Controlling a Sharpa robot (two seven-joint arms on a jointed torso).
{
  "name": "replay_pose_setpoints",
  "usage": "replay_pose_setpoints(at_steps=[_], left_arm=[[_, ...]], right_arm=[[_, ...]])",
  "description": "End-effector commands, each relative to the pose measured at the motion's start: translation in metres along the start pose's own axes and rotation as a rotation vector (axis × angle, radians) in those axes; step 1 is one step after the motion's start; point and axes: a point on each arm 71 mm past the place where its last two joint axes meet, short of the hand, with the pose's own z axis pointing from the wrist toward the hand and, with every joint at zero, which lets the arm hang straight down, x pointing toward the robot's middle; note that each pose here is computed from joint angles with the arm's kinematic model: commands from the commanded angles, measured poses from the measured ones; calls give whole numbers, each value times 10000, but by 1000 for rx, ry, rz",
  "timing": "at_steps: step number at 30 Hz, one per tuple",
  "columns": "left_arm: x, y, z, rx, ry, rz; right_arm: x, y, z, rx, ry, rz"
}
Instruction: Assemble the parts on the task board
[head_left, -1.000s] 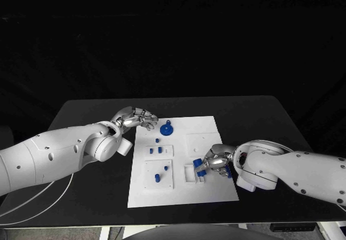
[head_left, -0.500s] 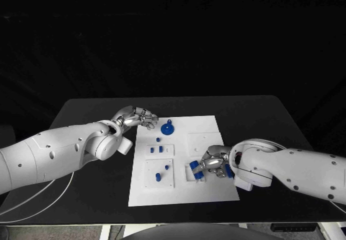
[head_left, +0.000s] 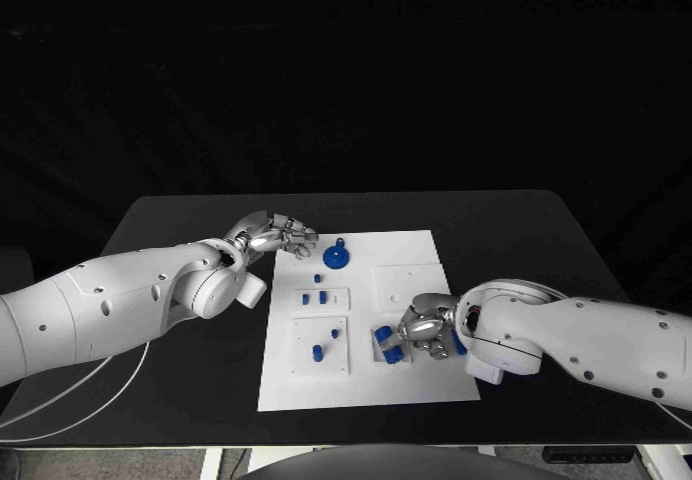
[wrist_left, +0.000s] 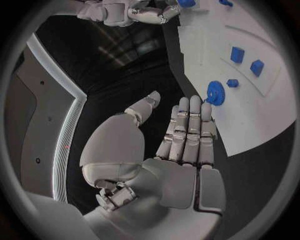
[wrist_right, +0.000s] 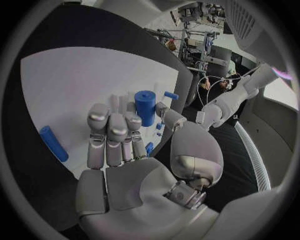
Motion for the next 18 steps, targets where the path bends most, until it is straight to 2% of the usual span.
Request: replay_pose_setpoints(at_steps=[1, 18], left_arm=[[33, -13, 3, 4, 22, -2], [-5, -4, 8, 2, -5, -30]], right_arm=[[-2, 4, 20, -1, -10, 5], [-3, 29, 36, -19, -9, -28]])
